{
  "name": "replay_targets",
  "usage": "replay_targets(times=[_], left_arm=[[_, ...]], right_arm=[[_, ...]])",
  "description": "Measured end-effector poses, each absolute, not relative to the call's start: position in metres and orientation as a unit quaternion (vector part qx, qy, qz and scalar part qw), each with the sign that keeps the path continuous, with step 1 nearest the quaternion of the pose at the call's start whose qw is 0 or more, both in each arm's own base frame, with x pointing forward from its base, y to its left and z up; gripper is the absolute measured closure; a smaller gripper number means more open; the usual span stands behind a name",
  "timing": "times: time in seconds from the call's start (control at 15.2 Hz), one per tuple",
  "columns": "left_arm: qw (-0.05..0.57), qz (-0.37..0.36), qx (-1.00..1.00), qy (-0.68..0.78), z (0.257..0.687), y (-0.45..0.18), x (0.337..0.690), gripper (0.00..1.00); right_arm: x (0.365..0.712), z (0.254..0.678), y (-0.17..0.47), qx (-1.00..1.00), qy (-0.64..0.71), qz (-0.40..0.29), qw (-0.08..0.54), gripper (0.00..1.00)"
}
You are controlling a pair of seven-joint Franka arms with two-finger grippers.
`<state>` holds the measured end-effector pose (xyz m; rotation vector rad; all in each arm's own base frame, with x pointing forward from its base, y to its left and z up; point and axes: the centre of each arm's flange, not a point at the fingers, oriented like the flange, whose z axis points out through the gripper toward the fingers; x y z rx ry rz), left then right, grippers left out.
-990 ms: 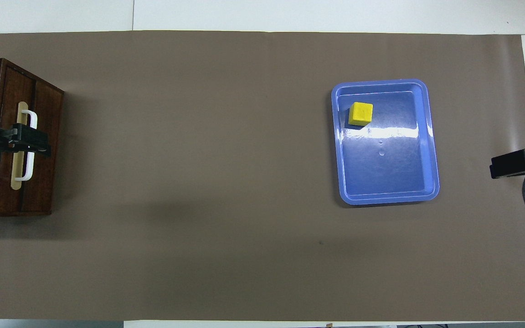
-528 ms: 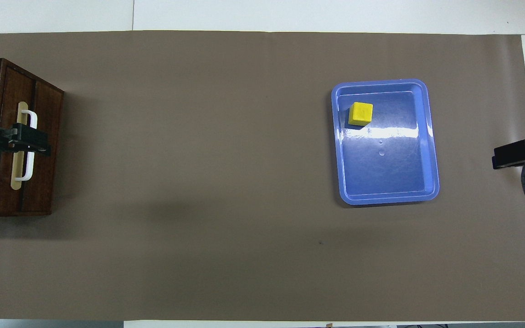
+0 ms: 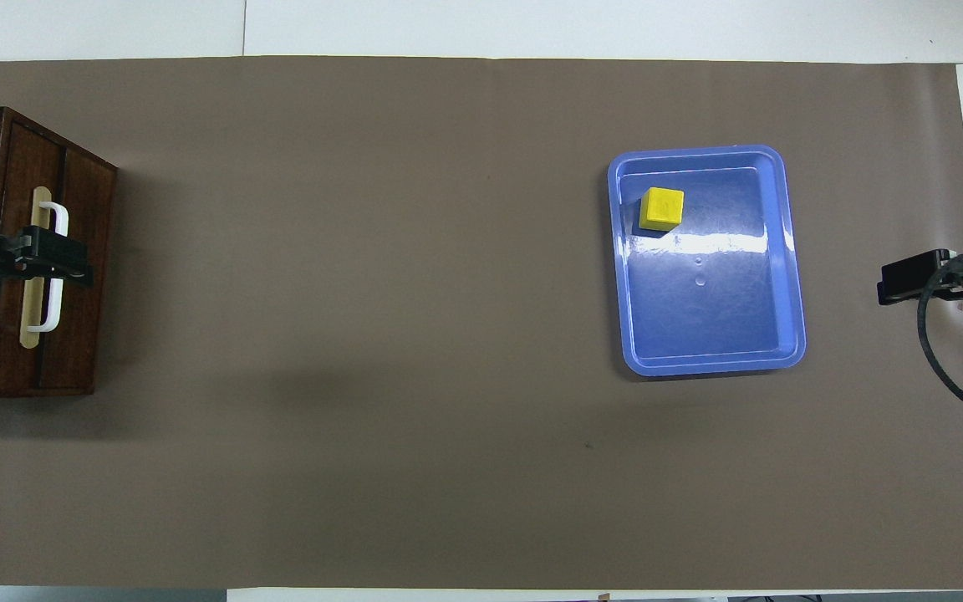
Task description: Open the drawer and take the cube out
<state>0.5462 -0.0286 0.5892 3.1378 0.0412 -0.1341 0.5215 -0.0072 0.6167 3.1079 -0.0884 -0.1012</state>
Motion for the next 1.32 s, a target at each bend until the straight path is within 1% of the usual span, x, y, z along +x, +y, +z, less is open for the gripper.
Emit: replay_targets(times=[0.46,0.99,1.32], left_arm=[[0.001,-0.038,0.999,0.013,0.590,-0.029,0.547,0.00],[0.001,-0.037,0.999,0.013,0.590,-0.029,0.547,0.00],[0.001,-0.037,0.999,0.013,0.590,-0.029,0.548,0.00]], right_arm=[[0.524,0.614,0.003,0.999,-0.037,-0.032,-0.004,0.00],[0.528,0.602,0.000,0.999,-0.040,-0.029,-0.005,0.00],[0.525,0.610,-0.001,0.998,-0.041,-0.038,-0.005,0.00]])
